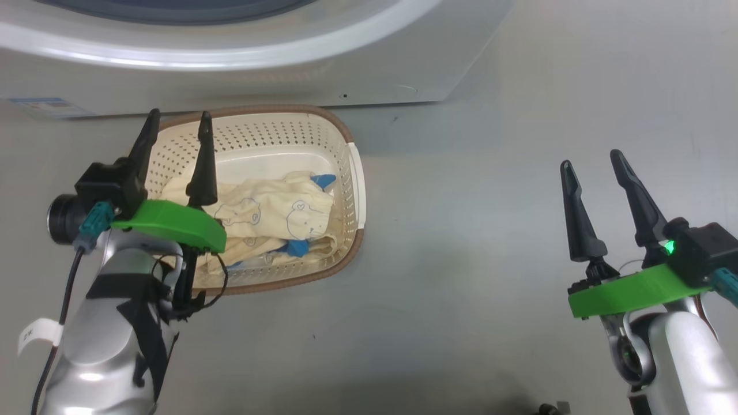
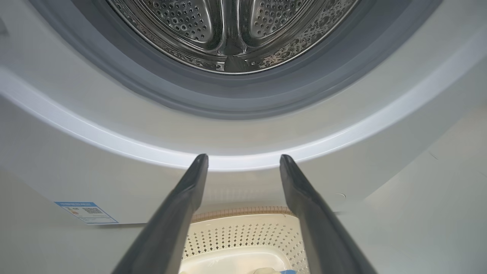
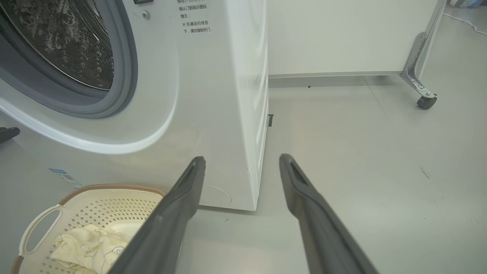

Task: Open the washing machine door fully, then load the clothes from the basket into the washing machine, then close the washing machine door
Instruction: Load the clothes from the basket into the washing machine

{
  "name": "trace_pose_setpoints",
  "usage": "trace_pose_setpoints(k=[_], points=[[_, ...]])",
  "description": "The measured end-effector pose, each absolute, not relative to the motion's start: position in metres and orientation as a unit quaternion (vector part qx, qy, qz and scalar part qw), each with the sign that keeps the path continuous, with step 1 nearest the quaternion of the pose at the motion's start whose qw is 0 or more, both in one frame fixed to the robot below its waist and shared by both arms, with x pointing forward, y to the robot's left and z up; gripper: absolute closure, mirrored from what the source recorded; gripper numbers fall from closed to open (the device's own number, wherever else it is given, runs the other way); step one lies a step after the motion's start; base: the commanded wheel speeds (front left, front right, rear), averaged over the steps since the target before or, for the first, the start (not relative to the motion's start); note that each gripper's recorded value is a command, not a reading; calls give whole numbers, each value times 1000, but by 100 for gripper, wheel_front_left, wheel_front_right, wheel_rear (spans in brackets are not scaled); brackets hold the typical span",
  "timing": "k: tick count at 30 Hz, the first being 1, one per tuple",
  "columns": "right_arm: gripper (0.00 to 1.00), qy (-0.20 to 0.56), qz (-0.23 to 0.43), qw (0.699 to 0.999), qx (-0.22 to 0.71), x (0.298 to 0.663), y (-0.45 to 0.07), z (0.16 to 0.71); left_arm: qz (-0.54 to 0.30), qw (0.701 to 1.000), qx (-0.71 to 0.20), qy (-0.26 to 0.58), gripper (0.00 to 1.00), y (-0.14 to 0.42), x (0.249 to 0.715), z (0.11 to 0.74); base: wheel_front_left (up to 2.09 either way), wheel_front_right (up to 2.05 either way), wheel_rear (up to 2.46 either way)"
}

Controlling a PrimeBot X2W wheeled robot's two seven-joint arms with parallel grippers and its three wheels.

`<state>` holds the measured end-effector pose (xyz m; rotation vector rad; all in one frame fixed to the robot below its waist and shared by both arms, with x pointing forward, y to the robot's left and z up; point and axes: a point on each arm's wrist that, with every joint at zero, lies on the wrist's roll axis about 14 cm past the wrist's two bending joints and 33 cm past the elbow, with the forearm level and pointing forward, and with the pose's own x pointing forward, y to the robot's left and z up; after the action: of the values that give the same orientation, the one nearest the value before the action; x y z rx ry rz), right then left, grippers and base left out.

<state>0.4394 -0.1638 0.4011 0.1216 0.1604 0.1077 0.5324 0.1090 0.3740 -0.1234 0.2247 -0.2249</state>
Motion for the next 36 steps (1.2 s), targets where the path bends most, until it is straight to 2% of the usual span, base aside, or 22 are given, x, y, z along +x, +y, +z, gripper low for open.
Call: trace_pose_setpoints(k=[13,24,36], points=[[0,98,45,993,57,453,-170,376,-151,965,-46,210,0,91,534,294,0,0,0],[0,118,50,990,56,464,-166,348,-193,926,3,324,0,92,497,217,0,0,0],[0,135,56,988,56,471,-162,324,-265,879,81,388,0,90,471,169,0,0,0]])
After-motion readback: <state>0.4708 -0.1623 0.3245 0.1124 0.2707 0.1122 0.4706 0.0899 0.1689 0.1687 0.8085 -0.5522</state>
